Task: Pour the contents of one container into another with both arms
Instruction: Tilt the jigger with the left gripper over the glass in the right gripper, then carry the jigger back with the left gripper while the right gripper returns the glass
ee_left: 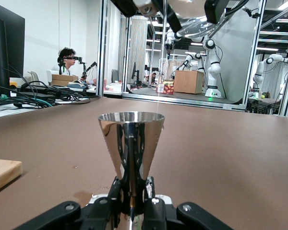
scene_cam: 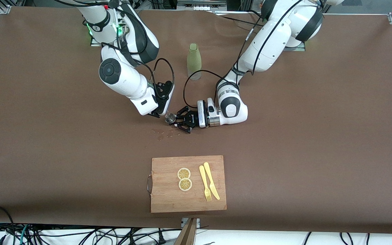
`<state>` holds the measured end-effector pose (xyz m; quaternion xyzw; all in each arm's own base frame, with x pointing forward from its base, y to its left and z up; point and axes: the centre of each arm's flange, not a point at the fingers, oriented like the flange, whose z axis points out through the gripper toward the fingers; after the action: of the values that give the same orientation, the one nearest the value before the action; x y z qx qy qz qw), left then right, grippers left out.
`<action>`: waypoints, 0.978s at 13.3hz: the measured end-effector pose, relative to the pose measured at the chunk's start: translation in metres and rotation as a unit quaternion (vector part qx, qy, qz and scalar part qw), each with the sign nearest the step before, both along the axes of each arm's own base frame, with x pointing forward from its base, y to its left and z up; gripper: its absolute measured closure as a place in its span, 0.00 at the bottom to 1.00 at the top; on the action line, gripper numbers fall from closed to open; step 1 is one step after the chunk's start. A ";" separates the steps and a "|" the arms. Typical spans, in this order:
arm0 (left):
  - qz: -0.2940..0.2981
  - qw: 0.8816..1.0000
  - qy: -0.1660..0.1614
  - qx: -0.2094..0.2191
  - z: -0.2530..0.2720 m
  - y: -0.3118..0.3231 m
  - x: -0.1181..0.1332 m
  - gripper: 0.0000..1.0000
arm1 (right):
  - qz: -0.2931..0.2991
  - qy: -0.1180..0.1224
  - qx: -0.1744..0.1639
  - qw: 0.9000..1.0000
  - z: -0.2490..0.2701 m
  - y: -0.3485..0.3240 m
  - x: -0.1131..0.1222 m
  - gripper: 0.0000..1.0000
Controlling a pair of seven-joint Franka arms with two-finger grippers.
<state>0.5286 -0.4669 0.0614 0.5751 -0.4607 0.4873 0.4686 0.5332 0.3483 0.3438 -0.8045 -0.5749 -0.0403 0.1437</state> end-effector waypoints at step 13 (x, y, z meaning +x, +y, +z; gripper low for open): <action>0.024 1.000 -0.004 -0.004 0.007 0.035 0.026 0.79 | 0.040 -0.046 0.115 0.992 0.058 -0.105 0.048 0.68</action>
<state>0.5541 -0.4317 0.0685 0.5819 -0.4467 0.5026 0.4574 0.5815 0.2435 0.4016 -0.7563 -0.6043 -0.1374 0.2096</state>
